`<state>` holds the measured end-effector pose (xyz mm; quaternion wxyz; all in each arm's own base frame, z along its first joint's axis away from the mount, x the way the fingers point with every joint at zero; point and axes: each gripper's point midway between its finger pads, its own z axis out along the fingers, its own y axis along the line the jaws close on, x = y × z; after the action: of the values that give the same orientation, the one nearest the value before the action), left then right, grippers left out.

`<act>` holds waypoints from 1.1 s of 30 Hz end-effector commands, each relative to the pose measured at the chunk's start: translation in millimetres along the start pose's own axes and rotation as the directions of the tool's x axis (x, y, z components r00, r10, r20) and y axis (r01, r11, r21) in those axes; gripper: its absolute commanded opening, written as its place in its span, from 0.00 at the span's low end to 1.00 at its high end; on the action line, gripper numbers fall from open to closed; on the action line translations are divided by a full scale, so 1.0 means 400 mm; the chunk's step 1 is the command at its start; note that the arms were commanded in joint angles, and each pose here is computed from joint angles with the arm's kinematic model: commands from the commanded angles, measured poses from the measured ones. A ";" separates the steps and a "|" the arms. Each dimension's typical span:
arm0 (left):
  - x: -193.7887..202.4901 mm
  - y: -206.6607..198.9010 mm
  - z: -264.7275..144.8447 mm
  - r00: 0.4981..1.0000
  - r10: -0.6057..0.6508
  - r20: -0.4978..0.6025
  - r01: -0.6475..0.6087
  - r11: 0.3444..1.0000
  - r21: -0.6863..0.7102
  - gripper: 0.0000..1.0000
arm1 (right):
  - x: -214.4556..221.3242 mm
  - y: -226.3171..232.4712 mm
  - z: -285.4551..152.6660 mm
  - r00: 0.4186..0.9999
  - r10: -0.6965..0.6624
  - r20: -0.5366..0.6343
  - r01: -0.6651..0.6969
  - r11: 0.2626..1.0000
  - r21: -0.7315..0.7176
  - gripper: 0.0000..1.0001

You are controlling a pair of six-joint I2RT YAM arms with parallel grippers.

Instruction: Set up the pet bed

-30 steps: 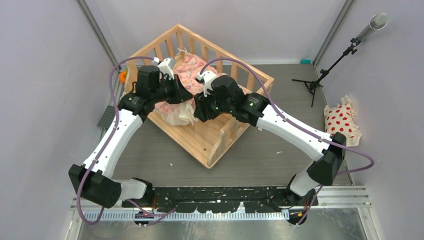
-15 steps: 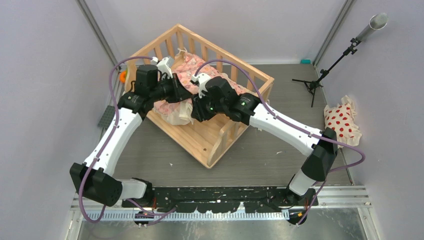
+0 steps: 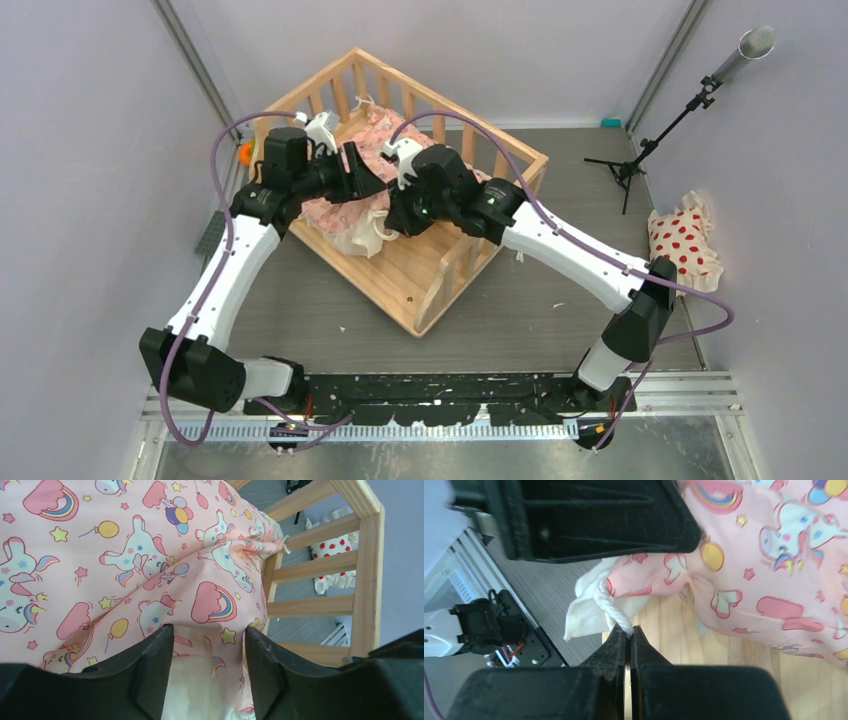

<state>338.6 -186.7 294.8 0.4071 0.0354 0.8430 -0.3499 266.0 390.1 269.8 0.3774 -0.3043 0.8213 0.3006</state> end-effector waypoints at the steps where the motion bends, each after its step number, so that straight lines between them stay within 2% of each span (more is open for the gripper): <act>1: -0.052 -0.028 -0.047 0.995 0.038 0.095 -0.041 0.999 0.034 0.57 | -0.117 0.039 -0.105 0.995 -0.013 0.097 0.016 0.999 -0.036 0.00; 7: -0.076 -0.018 -0.101 0.986 0.072 0.153 -0.072 0.997 -0.008 0.60 | -0.134 0.050 -0.140 0.998 0.069 -0.008 -0.070 0.988 -0.138 0.01; 13: -0.082 -0.041 -0.174 0.958 0.147 0.246 -0.147 0.989 -0.017 0.60 | -0.166 0.034 -0.169 0.988 0.155 -0.022 -0.156 0.970 -0.188 0.01; 14: -0.079 -0.055 -0.187 0.952 0.157 0.264 -0.164 0.986 0.005 0.60 | -0.166 0.029 -0.169 0.985 0.172 -0.030 -0.174 0.966 -0.191 0.01; 15: -0.053 -0.131 -0.234 0.928 0.192 0.319 -0.247 0.959 0.141 0.51 | -0.164 0.015 -0.157 0.979 0.197 -0.051 -0.203 0.962 -0.184 0.01; 17: -0.032 -0.179 -0.260 0.918 0.199 0.342 -0.290 0.927 0.239 0.45 | -0.162 0.019 -0.144 0.977 0.203 -0.060 -0.211 0.957 -0.197 0.00; 20: 0.002 -0.221 -0.286 0.916 0.195 0.350 -0.319 0.885 0.340 0.40 | -0.168 0.034 -0.130 0.973 0.219 -0.069 -0.229 0.944 -0.236 0.01; 23: 0.027 -0.252 -0.297 0.919 0.174 0.353 -0.324 0.843 0.429 0.38 | -0.177 0.039 -0.119 0.971 0.231 -0.064 -0.240 0.938 -0.249 0.01; 28: 0.049 -0.274 -0.279 0.914 0.168 0.370 -0.337 0.823 0.458 0.40 | -0.175 0.035 -0.114 0.970 0.237 -0.064 -0.245 0.938 -0.244 0.01; 33: 0.097 -0.315 -0.211 0.920 0.210 0.330 -0.353 0.811 0.467 0.37 | -0.171 0.023 -0.111 0.967 0.248 -0.055 -0.254 0.943 -0.214 0.00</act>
<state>214.9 -216.6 363.1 0.5165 0.1932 0.6663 -0.5020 275.2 381.3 323.0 0.2560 -0.2447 0.8394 0.4122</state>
